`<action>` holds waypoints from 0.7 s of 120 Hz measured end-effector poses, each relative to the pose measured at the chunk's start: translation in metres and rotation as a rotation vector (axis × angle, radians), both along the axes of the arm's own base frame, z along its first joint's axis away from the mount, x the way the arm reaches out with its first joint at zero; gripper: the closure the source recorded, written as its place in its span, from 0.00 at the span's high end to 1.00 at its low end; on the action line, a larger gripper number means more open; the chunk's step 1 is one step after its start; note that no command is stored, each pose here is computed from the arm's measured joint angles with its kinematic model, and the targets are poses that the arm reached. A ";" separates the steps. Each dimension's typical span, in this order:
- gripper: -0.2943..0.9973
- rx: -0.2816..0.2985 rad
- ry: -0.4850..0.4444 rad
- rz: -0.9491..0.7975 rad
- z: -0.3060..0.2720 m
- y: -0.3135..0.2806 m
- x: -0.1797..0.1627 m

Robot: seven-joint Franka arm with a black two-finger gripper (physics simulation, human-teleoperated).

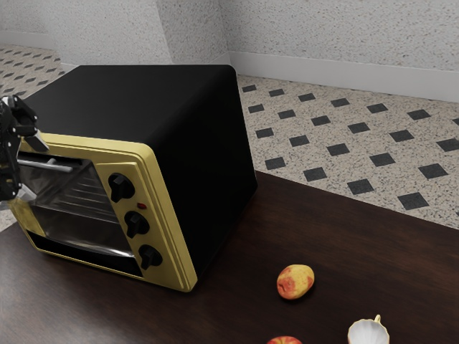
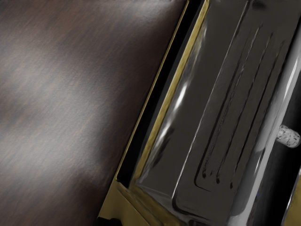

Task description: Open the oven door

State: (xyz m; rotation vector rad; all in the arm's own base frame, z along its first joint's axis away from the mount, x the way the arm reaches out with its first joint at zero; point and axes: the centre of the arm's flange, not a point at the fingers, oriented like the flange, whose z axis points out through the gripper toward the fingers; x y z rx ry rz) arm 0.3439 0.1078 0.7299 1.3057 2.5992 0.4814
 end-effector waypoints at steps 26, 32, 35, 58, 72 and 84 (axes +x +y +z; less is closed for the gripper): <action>0.77 0.032 -0.016 -0.013 -0.007 0.021 0.003; 0.77 0.035 -0.016 -0.012 -0.008 0.026 0.002; 0.77 0.036 -0.014 -0.013 -0.010 0.029 0.003; 0.77 0.039 0.000 -0.030 -0.021 0.045 0.008; 0.77 0.034 0.019 -0.047 -0.039 0.049 0.011; 0.77 0.034 0.027 -0.053 -0.050 0.055 0.011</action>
